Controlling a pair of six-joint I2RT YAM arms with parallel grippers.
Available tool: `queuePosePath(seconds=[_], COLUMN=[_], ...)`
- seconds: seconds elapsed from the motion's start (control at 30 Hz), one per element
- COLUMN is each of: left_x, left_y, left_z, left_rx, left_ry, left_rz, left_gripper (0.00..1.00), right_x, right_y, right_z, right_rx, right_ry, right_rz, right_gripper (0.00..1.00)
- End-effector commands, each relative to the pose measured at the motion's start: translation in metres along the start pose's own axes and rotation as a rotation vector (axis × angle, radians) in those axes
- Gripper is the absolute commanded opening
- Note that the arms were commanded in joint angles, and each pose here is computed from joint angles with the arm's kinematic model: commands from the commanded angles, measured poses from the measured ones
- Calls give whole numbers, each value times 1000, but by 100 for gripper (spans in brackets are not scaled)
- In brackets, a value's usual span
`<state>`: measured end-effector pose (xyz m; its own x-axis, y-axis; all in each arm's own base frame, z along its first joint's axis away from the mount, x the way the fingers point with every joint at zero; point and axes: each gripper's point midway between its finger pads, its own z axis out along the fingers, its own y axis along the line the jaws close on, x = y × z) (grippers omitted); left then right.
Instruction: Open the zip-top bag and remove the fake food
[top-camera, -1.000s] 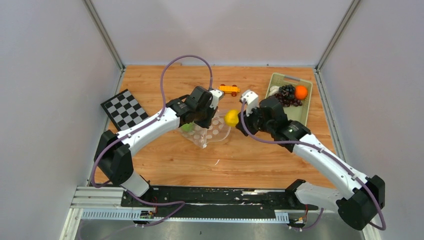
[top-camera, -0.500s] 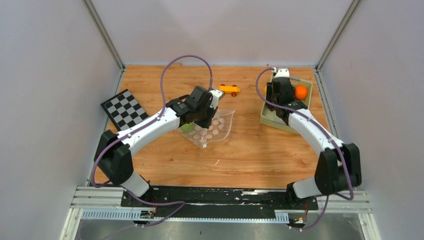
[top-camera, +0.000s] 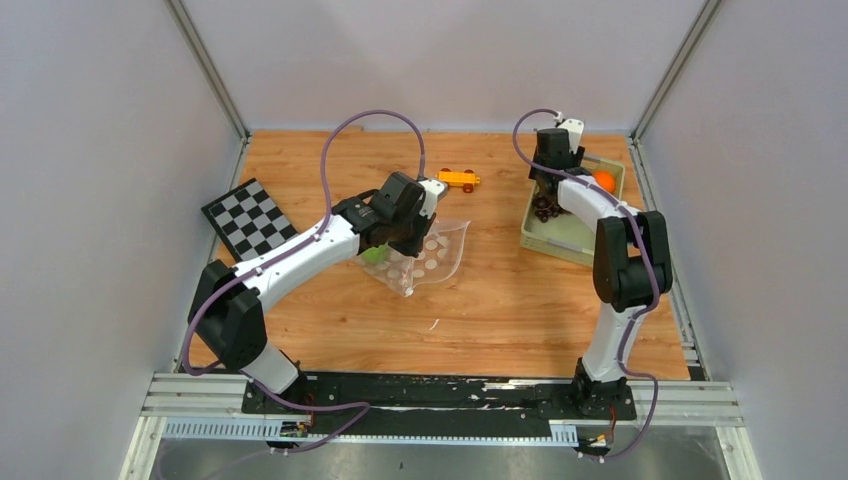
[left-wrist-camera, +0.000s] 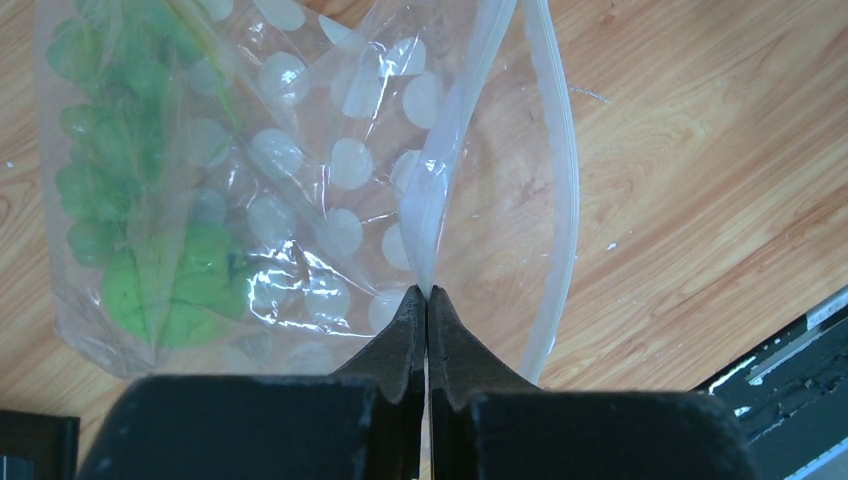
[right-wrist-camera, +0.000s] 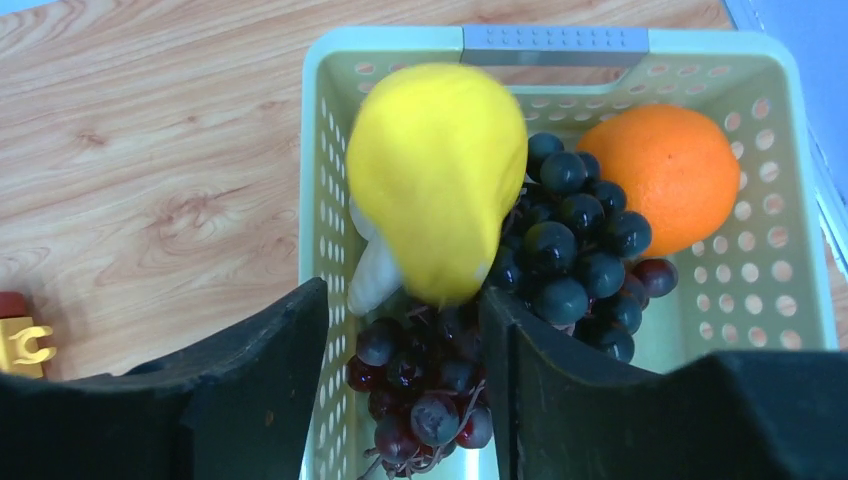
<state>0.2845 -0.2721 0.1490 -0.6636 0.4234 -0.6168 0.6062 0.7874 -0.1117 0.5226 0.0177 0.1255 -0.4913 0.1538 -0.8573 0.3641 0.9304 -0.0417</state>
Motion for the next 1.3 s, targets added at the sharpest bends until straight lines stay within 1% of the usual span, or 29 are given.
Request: queuePosePath(seconds=[0.0, 0.13, 0.33, 0.47, 0.63, 0.7, 0.83, 0.87, 0.97, 1.13, 1.27], left_x=[-13, -14, -14, -15, -13, -12, -7, -7, -8, -10, -15], left_y=[-3, -4, -2, 0, 3, 3, 2, 4, 3, 0, -5], left_z=[-7, -9, -9, -10, -8, -7, -5, -5, -8, -6, -5], left_rx=[8, 12, 2, -8, -22, -24, -28, -46, -73, -70, -51], left_ry=[-39, -41, -42, -46, -39, -38, -26, -29, -41, -56, -47], left_rz=[0, -2, -2, 3, 11, 14, 22, 29, 49, 58, 64], left_gripper=[0, 0, 0, 0, 0, 0, 0, 0, 0, 0, 0], right_x=[-25, -37, -42, -30, -8, 9, 36, 46, 67, 94, 105], right_y=[-1, 0, 3, 16, 44, 57, 89, 100, 124, 158, 178], right_z=[-1, -22, -74, -116, -176, -196, -234, -245, -267, -297, -303], right_rx=[29, -20, -140, -279, -486, -573, -757, -821, -943, -1092, -1162], right_ry=[-58, -71, -88, -71, -62, -43, -23, 3, 50, 92, 90], right_rz=[76, 77, 77, 89, 94, 91, 95, 105, 129, 168, 211], right_gripper=[61, 68, 70, 69, 68, 68, 66, 65, 62, 56, 51])
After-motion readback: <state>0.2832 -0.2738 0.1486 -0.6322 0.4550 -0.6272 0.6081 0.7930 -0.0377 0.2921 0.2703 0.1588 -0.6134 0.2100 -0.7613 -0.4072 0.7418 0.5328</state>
